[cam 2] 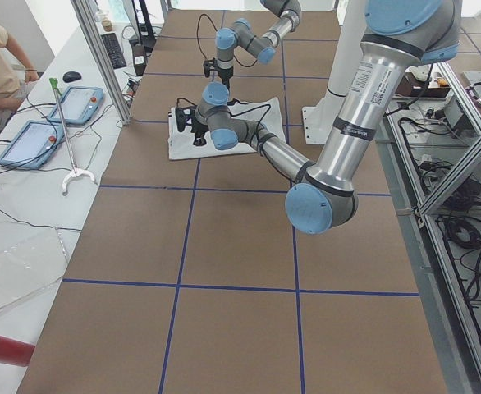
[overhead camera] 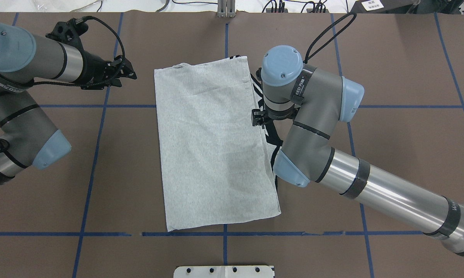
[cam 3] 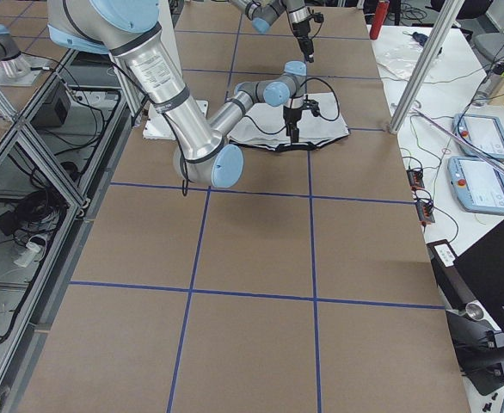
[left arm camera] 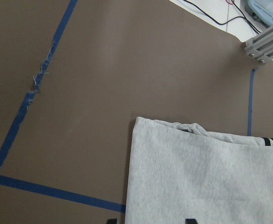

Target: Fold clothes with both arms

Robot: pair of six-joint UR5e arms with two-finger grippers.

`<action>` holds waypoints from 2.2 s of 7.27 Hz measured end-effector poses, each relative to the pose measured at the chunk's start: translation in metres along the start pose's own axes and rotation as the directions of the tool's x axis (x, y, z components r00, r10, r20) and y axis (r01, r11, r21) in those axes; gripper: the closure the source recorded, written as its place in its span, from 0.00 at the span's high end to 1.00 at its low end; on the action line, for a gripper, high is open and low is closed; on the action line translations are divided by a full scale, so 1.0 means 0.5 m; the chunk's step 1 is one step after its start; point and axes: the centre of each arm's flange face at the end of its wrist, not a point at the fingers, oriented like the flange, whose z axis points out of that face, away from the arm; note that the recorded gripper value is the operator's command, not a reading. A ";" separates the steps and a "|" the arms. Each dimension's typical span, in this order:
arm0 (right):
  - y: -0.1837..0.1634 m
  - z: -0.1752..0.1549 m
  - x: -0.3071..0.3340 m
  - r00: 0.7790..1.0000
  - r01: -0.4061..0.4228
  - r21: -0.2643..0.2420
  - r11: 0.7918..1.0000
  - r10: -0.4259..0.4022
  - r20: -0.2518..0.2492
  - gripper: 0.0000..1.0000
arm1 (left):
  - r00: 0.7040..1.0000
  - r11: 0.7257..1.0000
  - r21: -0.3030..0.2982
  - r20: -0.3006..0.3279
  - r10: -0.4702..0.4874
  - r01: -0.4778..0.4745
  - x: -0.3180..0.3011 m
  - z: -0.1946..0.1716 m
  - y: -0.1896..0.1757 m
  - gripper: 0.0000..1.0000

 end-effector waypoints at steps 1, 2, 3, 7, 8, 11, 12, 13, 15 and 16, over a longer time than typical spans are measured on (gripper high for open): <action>0.040 -0.021 -0.017 0.994 -0.110 0.007 0.994 0.110 0.031 1.00 | 1.000 1.000 0.000 0.001 0.000 0.000 -0.001 0.000 0.000 0.58; 0.093 -0.037 -0.033 0.975 -0.216 0.014 0.976 0.214 0.064 1.00 | 1.000 1.000 0.000 0.002 -0.001 0.001 -0.003 0.001 0.000 0.58; 0.151 -0.046 -0.044 0.942 -0.322 0.013 0.947 0.319 0.107 1.00 | 1.000 1.000 -0.001 0.004 0.000 0.000 -0.006 0.002 0.001 0.58; 0.319 -0.011 -0.072 0.750 -0.620 -0.051 0.783 0.611 0.255 1.00 | 1.000 1.000 -0.003 0.006 0.004 -0.004 -0.007 0.003 0.002 0.58; 0.343 0.006 -0.074 0.739 -0.634 -0.057 0.771 0.626 0.247 1.00 | 1.000 1.000 -0.003 0.006 0.005 -0.005 -0.007 0.003 0.003 0.58; 0.407 0.026 -0.037 0.748 -0.627 -0.074 0.776 0.626 0.220 1.00 | 1.000 1.000 -0.002 0.003 0.006 -0.006 -0.003 0.002 0.004 0.58; 0.426 0.028 -0.032 0.753 -0.621 -0.081 0.780 0.622 0.215 1.00 | 1.000 1.000 -0.002 0.002 0.006 -0.006 -0.002 0.002 0.005 0.58; 0.441 0.034 -0.032 0.758 -0.616 -0.086 0.783 0.619 0.208 1.00 | 1.000 1.000 -0.003 0.001 0.007 -0.007 -0.001 0.002 0.005 0.58; 0.457 0.044 -0.031 0.764 -0.610 -0.089 0.787 0.615 0.196 0.99 | 1.000 1.000 -0.002 -0.001 0.008 -0.008 0.002 0.002 0.005 0.58; 0.463 0.054 -0.030 0.768 -0.608 -0.089 0.789 0.613 0.187 0.98 | 1.000 1.000 -0.002 -0.003 0.009 -0.009 0.003 -0.001 0.005 0.58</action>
